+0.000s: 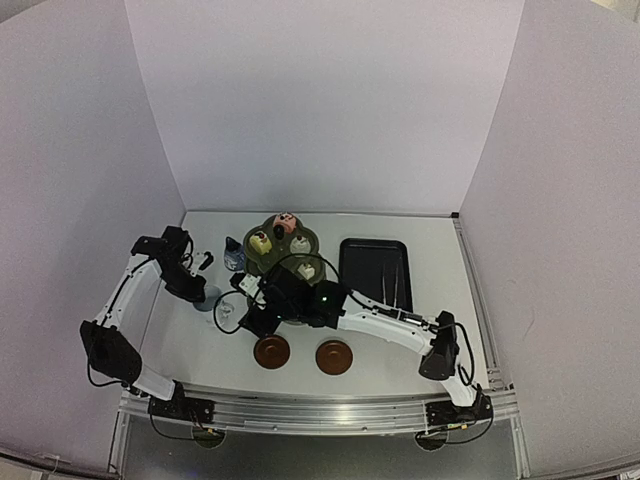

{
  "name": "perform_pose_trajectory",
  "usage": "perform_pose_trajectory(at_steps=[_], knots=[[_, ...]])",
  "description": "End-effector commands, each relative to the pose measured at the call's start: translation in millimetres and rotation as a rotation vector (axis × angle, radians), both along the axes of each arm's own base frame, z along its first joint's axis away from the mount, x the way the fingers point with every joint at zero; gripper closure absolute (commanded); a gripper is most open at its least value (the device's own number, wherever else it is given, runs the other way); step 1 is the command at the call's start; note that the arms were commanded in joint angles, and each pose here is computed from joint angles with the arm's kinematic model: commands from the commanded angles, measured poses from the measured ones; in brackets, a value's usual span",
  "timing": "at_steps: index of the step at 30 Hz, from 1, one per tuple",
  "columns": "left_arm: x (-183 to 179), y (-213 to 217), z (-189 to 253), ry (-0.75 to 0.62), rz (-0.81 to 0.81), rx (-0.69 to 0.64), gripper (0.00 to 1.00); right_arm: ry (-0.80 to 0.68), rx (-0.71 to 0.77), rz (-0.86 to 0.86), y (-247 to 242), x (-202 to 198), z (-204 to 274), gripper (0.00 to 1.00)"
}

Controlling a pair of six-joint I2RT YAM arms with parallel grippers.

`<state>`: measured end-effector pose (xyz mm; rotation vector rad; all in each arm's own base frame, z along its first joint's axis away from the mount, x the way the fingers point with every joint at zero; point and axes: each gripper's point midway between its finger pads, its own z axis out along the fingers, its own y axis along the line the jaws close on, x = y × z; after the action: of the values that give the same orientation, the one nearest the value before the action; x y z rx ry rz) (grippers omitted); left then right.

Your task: Serve the afternoon tea

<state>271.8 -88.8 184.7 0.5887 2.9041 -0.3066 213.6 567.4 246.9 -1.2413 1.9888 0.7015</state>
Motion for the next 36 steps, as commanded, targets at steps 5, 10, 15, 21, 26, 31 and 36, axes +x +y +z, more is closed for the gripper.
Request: perform_pose_trajectory(at_steps=[5, 10, 15, 21, 26, 31, 36], knots=[[-39.8, -16.4, 13.9, 0.074, -0.127, 0.001, 1.00, -0.049, 0.026, -0.021, 35.9, 16.9, -14.3, 0.24], [-46.6, -27.7, 13.6, 0.078, -0.189, 0.000, 1.00, -0.059, 0.017, -0.027, 43.9, 22.1, -26.7, 0.33], [-48.6, -33.4, 13.5, 0.079, -0.218, 0.000, 1.00, -0.054, -0.002, -0.027, 46.4, 23.3, -40.7, 0.49], [-48.5, -37.6, 16.0, 0.068, -0.245, 0.004, 1.00, -0.037, -0.020, -0.004, 47.8, 19.4, -52.9, 0.61], [-51.7, -41.9, 15.2, 0.070, -0.270, 0.003, 1.00, -0.041, -0.013, -0.001, 50.1, 20.0, -51.8, 0.97], [-56.8, -44.6, 13.8, 0.086, -0.290, -0.009, 0.96, -0.046, -0.026, -0.011, 44.4, 20.7, -51.0, 1.00], [-55.7, -48.1, 16.9, 0.077, -0.300, -0.029, 0.38, -0.039, -0.044, 0.001, 29.8, 16.2, -45.2, 1.00]])
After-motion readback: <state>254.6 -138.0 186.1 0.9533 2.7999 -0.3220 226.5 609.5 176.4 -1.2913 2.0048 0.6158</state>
